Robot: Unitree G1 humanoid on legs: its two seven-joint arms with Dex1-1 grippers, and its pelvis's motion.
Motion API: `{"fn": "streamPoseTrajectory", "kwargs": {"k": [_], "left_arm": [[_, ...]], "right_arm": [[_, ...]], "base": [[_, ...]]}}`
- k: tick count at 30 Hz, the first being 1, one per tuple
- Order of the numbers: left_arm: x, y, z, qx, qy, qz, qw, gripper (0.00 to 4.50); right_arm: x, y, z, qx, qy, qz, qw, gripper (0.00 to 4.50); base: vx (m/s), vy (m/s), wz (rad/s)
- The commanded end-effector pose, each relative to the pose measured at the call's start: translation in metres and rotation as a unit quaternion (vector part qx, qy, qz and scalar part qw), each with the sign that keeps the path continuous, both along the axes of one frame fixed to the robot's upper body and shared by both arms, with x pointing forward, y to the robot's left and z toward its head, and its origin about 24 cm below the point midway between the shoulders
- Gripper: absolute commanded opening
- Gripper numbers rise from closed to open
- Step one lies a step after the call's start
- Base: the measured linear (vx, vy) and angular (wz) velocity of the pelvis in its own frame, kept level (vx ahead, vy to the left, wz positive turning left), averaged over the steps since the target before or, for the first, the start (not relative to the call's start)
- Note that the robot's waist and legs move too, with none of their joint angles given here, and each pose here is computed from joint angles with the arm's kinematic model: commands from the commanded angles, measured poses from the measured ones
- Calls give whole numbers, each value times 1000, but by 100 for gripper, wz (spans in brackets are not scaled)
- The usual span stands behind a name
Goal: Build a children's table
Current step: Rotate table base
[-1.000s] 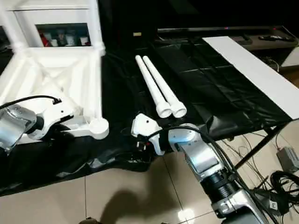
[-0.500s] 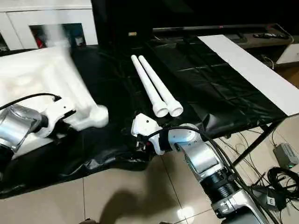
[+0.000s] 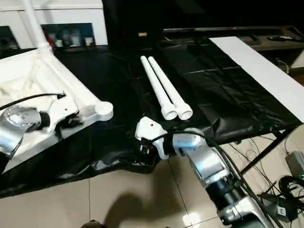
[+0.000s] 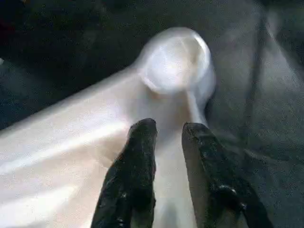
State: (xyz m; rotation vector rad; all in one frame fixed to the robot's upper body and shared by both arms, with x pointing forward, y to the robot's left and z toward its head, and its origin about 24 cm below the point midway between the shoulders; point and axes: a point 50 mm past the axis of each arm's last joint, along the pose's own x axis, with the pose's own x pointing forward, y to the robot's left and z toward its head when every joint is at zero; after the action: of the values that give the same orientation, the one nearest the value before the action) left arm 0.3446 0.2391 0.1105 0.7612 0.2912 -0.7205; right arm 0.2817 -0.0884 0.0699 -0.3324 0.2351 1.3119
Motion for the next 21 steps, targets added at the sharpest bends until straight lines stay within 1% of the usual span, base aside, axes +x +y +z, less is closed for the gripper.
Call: {"fn": "streamPoseTrajectory", "kwargs": {"k": [1, 2, 3, 4, 5, 6, 7, 8, 9, 10, 11, 12, 13, 14, 15, 16, 18, 19, 20, 21], "left_arm": [[-3, -1, 18, -62, -33, -1, 998, 118], [-7, -1, 24, -116, -59, 19, 991, 118], [-7, -1, 24, -116, -59, 19, 991, 118], [-10, -1, 27, -151, -70, 39, 985, 118], [-15, -2, 25, -215, -95, 103, 967, 118], [-20, -6, 20, -258, -115, 142, 949, 118], [-23, -9, 17, -280, -125, 163, 938, 118], [-24, -11, 15, -295, -141, 182, 928, 118], [-26, -13, 13, -311, -161, 205, 914, 118], [-29, -17, 5, -342, -181, 253, 887, 118], [-31, -20, -4, -360, -190, 305, 861, 118], [-32, -22, -7, -361, -195, 323, 853, 118], [-32, -22, -7, -361, -195, 323, 853, 118], [-34, -25, -11, -371, -195, 343, 841, 118], [-35, -27, -12, -367, -193, 348, 841, 118], [-36, -31, -12, -356, -194, 347, 846, 118], [-38, -41, -12, -342, -184, 338, 857, 118], [-38, -41, -12, -341, -184, 338, 858, 118], [-42, -49, -13, -328, -168, 325, 871, 118], [-43, -50, -13, -325, -167, 324, 873, 118]], "right_arm": [[4, -5, 11, 26, -24, -37, 999, 385], [8, -8, 15, 52, -34, -85, 994, 385], [8, -8, 15, 52, -34, -85, 994, 385], [12, -12, 17, 65, -43, -131, 988, 385], [22, -20, 19, 89, -52, -231, 967, 385], [27, -28, 18, 111, -48, -305, 945, 385], [29, -33, 17, 122, -43, -342, 931, 385], [30, -35, 16, 121, -49, -363, 923, 385], [30, -38, 15, 118, -60, -383, 914, 385], [28, -40, 13, 106, -77, -403, 906, 385], [26, -37, 7, 97, -77, -412, 903, 385], [25, -36, 5, 96, -72, -415, 902, 385], [25, -36, 5, 96, -72, -415, 902, 385], [26, -34, 2, 101, -60, -426, 897, 385], [27, -33, 1, 103, -59, -433, 893, 385], [30, -32, 0, 102, -56, -447, 887, 385], [33, -30, -2, 96, -60, -461, 880, 385], [33, -30, -2, 95, -60, -462, 880, 385], [33, -30, -2, 100, -57, -469, 876, 385], [33, -30, -2, 103, -55, -469, 875, 385]], "base": [[0, 0, 0], [0, 0, 0], [0, 0, 0], [0, 0, 0], [0, 0, 0], [0, 0, 0], [0, 0, 0], [0, 0, 0], [0, 0, 0], [0, 0, 0], [0, 0, 0], [-12, -14, 32], [22, -53, 55], [22, -53, 55], [9, -105, 42], [-12, -127, 38], [-13, -138, 42], [-58, -174, 59], [-58, -174, 59], [-68, -183, 47]]}}
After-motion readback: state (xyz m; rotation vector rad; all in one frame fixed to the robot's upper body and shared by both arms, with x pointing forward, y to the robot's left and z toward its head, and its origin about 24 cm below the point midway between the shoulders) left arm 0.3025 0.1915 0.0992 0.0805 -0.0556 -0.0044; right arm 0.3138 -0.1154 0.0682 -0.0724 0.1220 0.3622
